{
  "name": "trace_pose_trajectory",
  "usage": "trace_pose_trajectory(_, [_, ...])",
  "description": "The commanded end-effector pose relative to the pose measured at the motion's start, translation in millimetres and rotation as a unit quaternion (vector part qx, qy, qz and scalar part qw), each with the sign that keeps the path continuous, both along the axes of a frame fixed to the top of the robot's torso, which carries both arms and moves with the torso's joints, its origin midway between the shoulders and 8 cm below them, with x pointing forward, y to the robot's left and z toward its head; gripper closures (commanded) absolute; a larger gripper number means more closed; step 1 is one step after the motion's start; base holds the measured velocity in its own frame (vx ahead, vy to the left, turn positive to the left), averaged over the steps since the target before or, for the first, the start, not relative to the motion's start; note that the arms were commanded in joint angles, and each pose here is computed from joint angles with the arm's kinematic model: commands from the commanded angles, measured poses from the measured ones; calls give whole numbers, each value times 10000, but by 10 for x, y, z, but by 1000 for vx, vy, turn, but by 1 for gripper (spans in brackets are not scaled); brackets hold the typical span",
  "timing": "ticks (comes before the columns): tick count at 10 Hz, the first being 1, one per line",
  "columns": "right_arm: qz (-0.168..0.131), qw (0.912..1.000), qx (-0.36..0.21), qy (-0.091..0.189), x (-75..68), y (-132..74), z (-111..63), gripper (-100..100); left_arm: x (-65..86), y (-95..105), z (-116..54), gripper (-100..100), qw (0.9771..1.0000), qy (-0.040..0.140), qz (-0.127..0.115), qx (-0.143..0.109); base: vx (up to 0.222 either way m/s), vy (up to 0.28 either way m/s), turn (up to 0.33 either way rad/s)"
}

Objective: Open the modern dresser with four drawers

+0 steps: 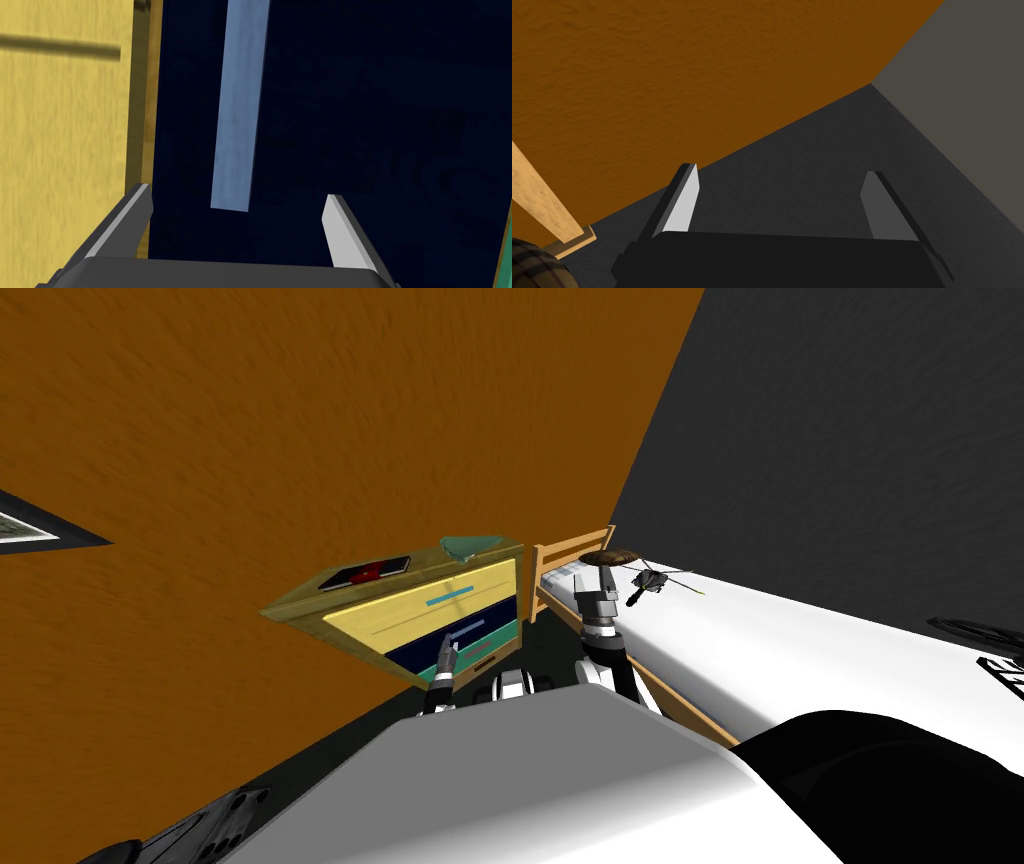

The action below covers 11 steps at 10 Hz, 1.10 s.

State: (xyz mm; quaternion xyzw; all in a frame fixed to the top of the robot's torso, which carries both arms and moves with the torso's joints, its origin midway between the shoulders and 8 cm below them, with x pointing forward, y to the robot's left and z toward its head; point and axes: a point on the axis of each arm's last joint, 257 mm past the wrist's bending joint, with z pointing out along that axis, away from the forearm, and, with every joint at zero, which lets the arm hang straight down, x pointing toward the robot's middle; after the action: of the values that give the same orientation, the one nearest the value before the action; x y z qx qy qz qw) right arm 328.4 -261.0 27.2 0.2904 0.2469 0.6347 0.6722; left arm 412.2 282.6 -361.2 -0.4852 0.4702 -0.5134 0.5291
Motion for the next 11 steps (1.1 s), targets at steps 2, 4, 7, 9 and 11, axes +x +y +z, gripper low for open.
trace_pose_trajectory(2, [0, 10000, 0, 0, 0, 0, 0, 0, 14, -13, 12, 100, 10000, 9, -15, -6, -39, -22, 12])
trace_pose_trajectory(4, [1, 10000, 1, -2, 1, 1, 1, 0, 18, -28, 23, 100, 10000, 13, -31, -10, -173, -64, 16])
trace_pose_trajectory(7, [1, 10000, 2, -2, 1, 1, 1, 0, 13, -36, 24, 100, 10000, 31, -41, -9, -158, -77, 17])
trace_pose_trajectory(9, [1, 10000, 1, -1, 0, 1, 1, 0, -24, -72, 1, 100, 10000, 68, -69, -14, -150, -68, 19])
trace_pose_trajectory(11, [1, 10000, 2, -2, 1, 1, 1, 0, 141, -44, 128, -100, 10000, 27, -87, -7, -182, -64, 22])
